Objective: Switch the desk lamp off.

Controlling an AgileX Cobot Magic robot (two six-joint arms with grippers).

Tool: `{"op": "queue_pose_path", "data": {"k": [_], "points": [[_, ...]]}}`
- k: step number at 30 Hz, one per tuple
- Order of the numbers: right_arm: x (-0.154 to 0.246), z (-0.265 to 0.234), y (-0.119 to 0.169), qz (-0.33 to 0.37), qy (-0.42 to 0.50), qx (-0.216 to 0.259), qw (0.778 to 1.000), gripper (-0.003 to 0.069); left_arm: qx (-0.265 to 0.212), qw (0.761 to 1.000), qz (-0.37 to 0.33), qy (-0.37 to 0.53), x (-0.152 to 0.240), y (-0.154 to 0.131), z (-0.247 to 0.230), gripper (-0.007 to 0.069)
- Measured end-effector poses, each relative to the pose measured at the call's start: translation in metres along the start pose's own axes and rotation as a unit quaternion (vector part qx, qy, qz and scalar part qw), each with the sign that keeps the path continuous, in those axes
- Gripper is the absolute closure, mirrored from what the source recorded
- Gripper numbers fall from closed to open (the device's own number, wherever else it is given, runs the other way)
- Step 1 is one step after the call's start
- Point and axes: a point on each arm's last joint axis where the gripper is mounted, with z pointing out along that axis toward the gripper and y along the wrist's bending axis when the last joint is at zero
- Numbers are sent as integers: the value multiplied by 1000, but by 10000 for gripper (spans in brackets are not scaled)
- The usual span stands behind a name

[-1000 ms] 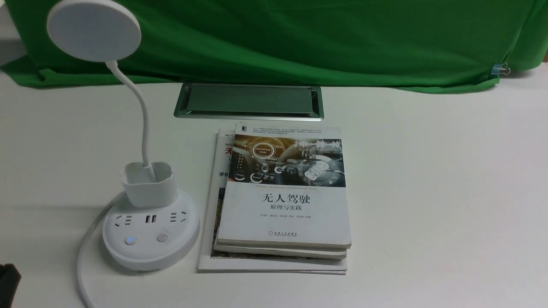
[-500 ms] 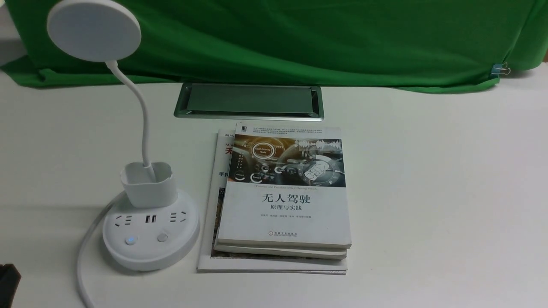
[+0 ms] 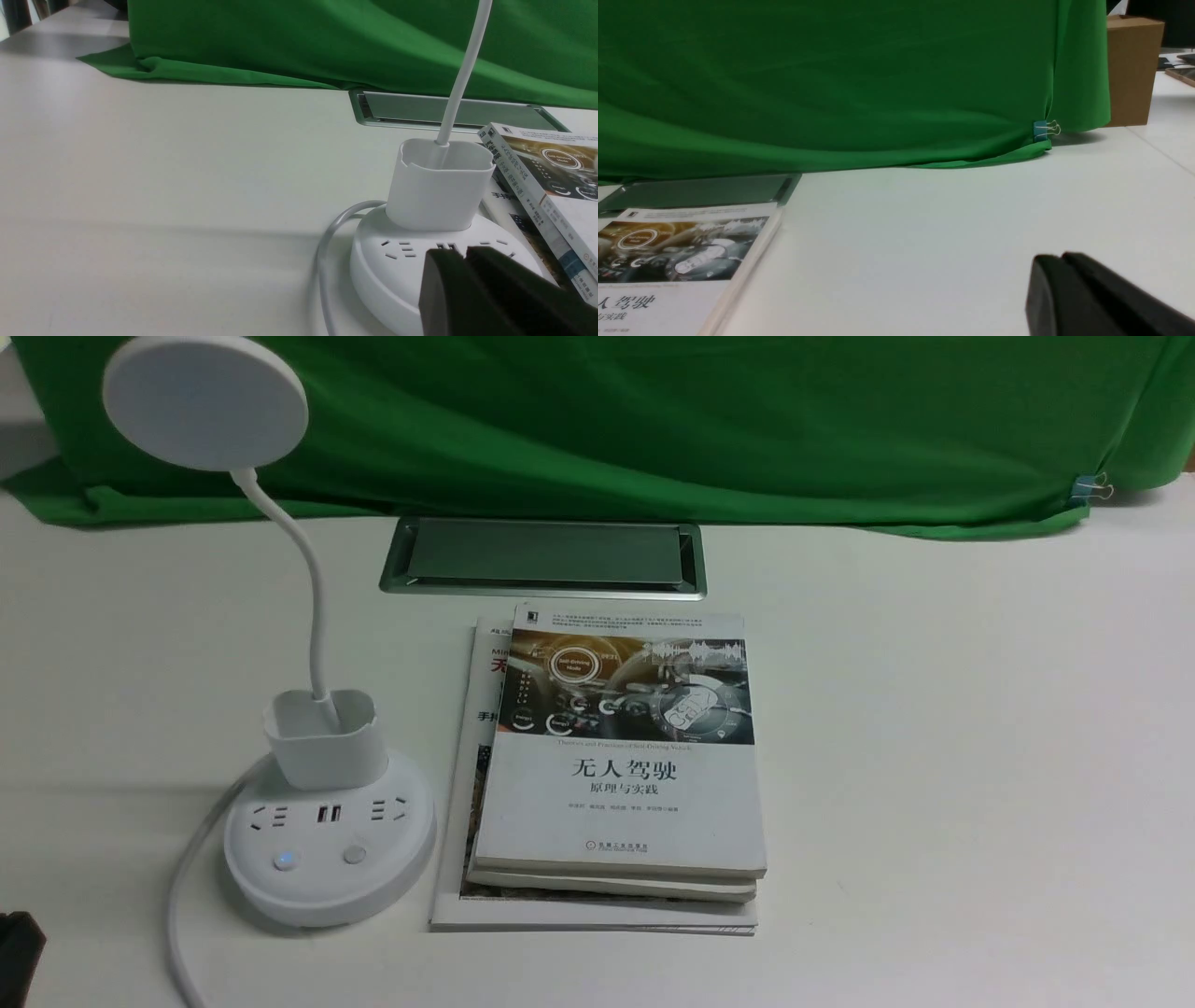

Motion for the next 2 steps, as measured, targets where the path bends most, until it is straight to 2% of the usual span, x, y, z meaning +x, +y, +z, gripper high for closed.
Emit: {"op": "queue_pose_path", "data": {"k": [2], "points": [[0,0,0,0,0,0,1000,622,0,1000,0,0,0,0,0,606]]}}
